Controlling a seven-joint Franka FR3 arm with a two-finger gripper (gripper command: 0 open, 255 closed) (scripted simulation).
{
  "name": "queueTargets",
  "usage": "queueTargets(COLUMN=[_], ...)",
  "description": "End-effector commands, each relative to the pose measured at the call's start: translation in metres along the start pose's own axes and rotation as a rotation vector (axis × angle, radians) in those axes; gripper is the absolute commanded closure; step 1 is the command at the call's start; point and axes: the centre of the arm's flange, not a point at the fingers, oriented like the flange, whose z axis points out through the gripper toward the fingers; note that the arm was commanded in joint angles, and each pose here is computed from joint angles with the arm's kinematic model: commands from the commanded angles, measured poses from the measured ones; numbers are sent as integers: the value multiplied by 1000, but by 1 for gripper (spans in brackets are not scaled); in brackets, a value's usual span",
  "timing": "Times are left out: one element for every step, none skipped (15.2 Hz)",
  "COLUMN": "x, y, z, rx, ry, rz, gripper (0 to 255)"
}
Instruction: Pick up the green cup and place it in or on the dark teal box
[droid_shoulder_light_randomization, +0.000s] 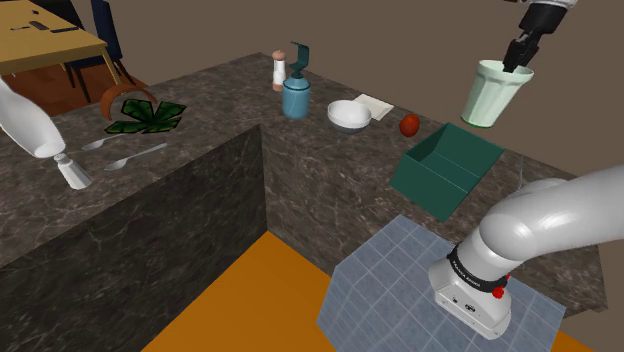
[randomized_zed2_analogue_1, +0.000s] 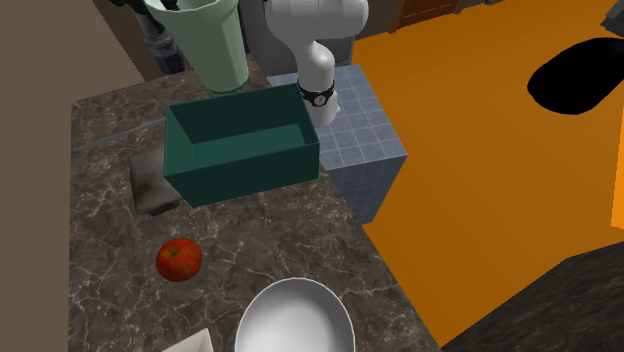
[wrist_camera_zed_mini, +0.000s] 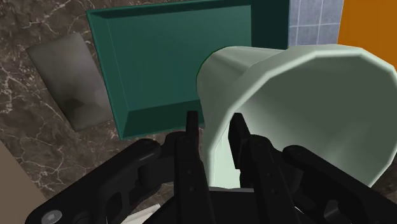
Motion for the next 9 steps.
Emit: queueTargets(x=[-6,-5,-5,-4,-4,-3,-3,-2,-2], y=[2,3,4,6,7,8,9,10,11], z=[6,11,16,22,27,32,37,42,47], rx=[0,0,0,0,0,0,0,0,0], ry=[0,0,0,0,0,0,0,0,0], rz=[0,0,0,0,0,0,0,0,0], gripper=[255,255,255,255,255,255,255,255,255])
